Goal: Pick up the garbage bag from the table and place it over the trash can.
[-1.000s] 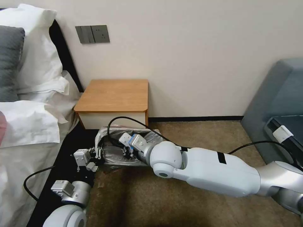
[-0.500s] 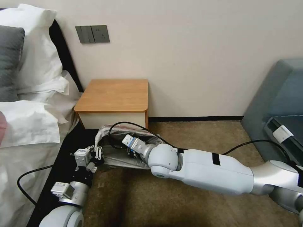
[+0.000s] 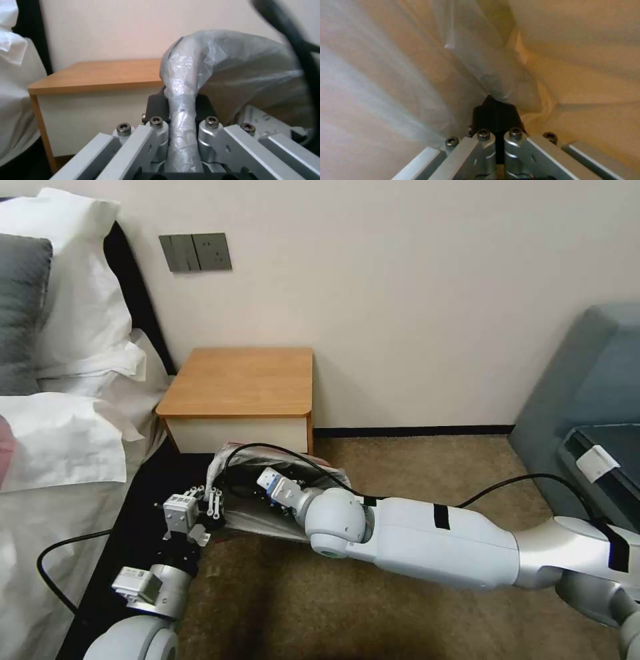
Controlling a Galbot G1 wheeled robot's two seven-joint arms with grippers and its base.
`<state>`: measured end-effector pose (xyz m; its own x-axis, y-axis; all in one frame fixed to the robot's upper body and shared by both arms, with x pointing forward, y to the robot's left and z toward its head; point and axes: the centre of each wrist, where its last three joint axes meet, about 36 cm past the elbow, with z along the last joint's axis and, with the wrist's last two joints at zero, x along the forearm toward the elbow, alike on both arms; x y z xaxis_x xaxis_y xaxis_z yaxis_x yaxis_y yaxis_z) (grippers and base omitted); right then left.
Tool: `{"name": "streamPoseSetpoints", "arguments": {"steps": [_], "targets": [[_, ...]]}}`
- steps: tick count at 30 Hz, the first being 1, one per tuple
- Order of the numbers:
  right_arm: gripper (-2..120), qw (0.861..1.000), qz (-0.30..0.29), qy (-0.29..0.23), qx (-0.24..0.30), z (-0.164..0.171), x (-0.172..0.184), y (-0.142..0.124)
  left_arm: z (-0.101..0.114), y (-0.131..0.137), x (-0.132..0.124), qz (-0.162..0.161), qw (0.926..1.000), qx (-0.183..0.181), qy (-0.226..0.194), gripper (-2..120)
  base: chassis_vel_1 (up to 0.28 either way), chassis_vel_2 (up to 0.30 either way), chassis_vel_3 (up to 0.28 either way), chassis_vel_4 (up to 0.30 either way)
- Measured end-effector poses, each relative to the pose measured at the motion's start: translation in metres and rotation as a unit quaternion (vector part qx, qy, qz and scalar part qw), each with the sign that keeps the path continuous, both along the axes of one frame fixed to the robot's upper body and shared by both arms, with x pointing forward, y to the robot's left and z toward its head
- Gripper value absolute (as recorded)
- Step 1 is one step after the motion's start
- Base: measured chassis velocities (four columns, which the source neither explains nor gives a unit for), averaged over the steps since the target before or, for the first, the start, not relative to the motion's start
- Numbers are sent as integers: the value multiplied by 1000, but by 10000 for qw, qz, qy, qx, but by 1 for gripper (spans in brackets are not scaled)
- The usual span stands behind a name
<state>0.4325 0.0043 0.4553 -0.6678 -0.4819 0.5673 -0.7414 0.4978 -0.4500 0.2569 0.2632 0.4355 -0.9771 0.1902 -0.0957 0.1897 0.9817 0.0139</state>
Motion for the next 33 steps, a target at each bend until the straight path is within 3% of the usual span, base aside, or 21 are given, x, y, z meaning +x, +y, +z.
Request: {"name": "streamPoseSetpoints", "arguments": {"steps": [8, 13, 21, 25, 30, 33], "targets": [[0, 9999, -84, 79, 27, -3, 0, 0, -1, 0, 0, 41, 10000, -29, 0, 7, 0, 0, 0, 0], [0, 9994, -26, 186, 302, 16, -14, -5, -10, 7, 3, 227, 9996, -125, 119, 6, 0, 0, 0, 0], [0, 9913, -67, 743, 1083, 71, -44, -27, -24, 22, 8, 553, 9958, -611, 395, 6, 0, 0, 0, 0], [0, 9801, -304, 872, 1756, 111, -63, -57, -33, 26, 8, 765, 9872, -1153, 793, 6, 0, 0, 0, 0], [3, 9646, -495, 722, 2486, 132, -83, -94, -41, 25, 6, 869, 9812, -1269, 1164, 6, 0, 0, 0, 0], [18, 9595, -898, -45, 2669, 119, -102, -128, -48, 14, 1, 816, 9750, -1360, 1559, 6, 0, 0, 0, 0]]}}
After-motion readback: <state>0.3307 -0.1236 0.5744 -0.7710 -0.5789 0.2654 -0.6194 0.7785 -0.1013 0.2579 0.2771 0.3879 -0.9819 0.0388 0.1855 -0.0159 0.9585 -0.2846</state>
